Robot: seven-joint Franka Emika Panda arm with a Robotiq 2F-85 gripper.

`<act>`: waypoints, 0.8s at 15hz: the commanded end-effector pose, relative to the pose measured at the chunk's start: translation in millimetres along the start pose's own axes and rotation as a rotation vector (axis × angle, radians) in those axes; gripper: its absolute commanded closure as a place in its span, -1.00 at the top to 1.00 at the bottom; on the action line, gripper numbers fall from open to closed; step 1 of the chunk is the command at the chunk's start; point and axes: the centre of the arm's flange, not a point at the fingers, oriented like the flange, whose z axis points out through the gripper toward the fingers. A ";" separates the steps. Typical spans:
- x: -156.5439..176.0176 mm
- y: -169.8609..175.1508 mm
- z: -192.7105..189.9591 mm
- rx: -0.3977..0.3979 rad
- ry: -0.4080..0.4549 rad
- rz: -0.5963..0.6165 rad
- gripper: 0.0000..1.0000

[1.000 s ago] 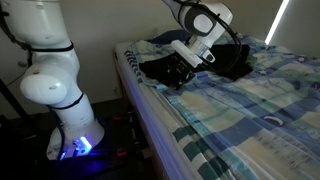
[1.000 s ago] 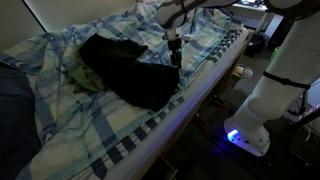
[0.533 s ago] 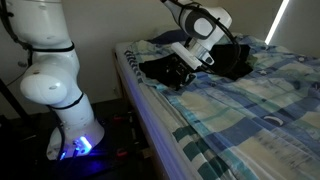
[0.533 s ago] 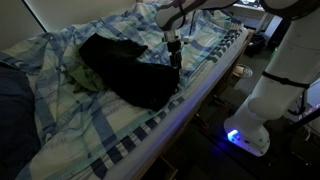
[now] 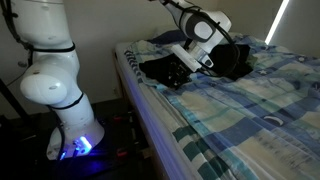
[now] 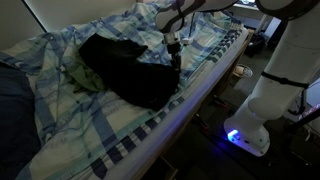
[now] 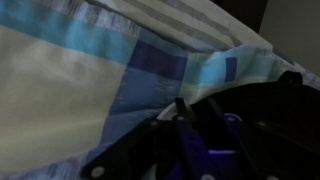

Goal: Fold the black trousers in half

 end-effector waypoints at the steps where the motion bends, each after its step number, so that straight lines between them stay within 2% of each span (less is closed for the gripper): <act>1: -2.0 -17.9 -18.6 -0.029 0.037 0.043 -1.00; 8: -8.4 -88.5 -64.7 -0.150 0.131 0.044 -0.96; 12: -9.4 -138.7 -80.5 -0.224 0.160 0.006 -0.96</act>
